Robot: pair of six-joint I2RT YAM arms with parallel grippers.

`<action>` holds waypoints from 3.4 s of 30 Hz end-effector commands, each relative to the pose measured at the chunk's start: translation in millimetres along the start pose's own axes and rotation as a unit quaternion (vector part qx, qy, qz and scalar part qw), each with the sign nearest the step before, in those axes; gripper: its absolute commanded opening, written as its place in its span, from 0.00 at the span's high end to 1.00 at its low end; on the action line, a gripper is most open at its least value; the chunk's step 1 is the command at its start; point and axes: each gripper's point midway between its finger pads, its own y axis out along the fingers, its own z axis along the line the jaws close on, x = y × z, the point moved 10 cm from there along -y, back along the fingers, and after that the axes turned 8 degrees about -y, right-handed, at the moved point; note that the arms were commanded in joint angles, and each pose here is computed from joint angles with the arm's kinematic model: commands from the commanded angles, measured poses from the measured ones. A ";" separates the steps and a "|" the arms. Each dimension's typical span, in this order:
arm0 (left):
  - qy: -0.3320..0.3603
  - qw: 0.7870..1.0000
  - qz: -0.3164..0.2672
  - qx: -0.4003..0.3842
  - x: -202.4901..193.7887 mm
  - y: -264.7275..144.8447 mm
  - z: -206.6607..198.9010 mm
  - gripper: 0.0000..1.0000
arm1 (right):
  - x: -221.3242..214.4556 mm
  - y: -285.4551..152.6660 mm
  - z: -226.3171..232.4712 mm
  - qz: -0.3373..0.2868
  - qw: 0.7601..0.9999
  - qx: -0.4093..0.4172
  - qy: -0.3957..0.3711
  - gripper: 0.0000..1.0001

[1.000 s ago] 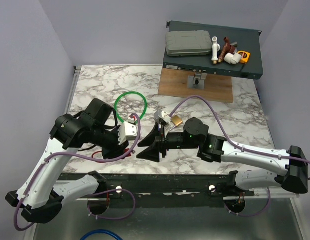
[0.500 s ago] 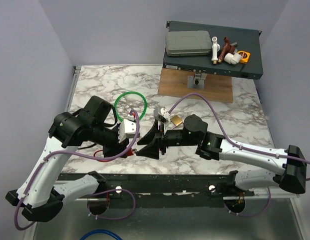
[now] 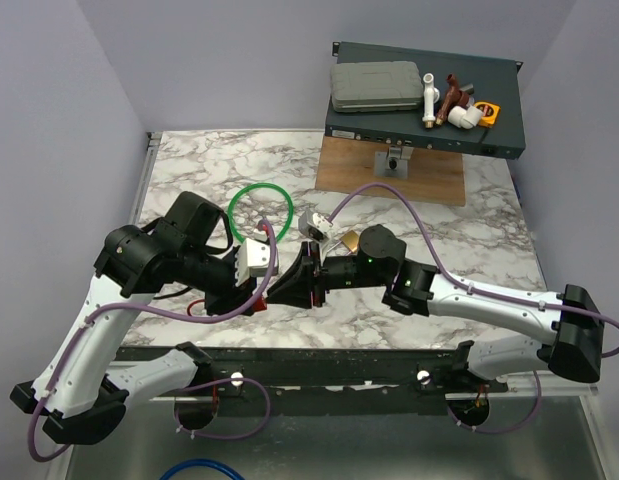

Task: Unlock with the key

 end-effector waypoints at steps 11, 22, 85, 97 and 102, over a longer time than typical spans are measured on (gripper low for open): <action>0.023 0.999 -0.037 0.028 6.2 -7.6 -1.7 1.00 | 9.7 4.8 -0.4 -0.007 0.999 0.026 0.019 0.99; 0.155 0.964 0.031 0.212 23.4 -8.7 28.2 1.00 | 19.6 12.2 -11.5 -0.011 0.992 0.013 0.124 0.99; 0.146 0.980 -0.027 0.129 29.9 -18.7 -2.1 1.00 | 106.0 -36.5 -12.6 0.038 0.993 -0.010 -0.107 0.21; 0.096 0.990 -0.057 0.085 32.6 -16.3 -4.8 1.00 | 83.1 -21.0 -5.0 0.062 0.988 0.041 -0.134 0.21; 0.084 0.991 -0.077 0.074 38.1 -20.3 -7.2 1.00 | 76.0 -11.8 -3.2 0.057 0.987 0.033 -0.144 0.25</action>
